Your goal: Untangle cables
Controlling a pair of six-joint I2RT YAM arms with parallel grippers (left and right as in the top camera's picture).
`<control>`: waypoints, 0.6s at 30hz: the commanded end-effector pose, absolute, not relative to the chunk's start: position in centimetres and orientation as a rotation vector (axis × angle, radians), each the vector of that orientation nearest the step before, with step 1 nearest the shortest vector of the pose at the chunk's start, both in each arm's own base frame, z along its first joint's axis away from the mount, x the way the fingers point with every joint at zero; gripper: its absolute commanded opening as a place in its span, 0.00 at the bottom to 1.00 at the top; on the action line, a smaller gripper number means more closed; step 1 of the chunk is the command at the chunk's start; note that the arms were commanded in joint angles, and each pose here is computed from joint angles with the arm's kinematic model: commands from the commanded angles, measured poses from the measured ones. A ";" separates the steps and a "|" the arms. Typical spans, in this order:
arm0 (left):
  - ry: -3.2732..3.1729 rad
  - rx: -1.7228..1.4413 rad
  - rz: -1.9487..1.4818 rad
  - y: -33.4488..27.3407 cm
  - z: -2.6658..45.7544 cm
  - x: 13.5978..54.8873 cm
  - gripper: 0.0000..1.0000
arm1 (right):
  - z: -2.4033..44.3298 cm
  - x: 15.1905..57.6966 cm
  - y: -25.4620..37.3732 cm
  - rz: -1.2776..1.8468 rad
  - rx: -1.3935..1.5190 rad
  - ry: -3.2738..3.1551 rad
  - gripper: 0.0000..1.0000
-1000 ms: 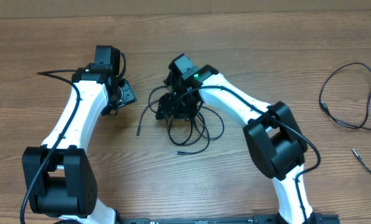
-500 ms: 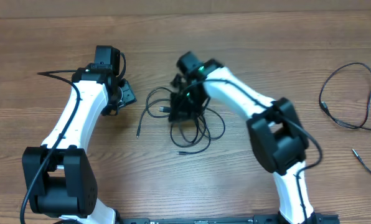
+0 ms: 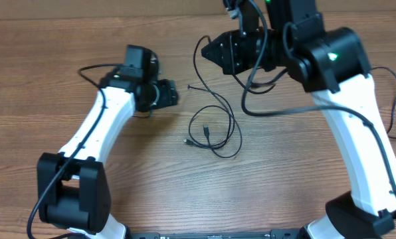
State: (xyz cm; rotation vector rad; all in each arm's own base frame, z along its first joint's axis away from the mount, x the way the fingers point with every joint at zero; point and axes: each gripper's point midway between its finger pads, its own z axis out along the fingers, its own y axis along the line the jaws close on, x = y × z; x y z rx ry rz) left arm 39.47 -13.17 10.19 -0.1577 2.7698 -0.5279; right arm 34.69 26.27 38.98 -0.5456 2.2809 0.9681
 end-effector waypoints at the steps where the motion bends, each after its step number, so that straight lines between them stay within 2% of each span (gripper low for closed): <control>1: 2.782 0.012 -0.596 -16.4 9.5 38.7 0.77 | 39.4 34.9 25.9 0.923 -0.547 2.259 0.04; 10: 2.754 0.318 -0.769 -21.4 9.3 36.9 0.84 | 39.3 37.2 23.9 0.734 -0.427 2.254 0.04; 14: 2.734 0.464 -0.806 -22.7 9.0 36.0 0.87 | 39.2 39.0 22.0 0.645 -0.199 2.273 0.04; 18: 2.751 0.506 -0.814 -23.5 8.0 35.4 0.88 | 39.9 39.7 21.9 0.671 -0.119 2.246 0.04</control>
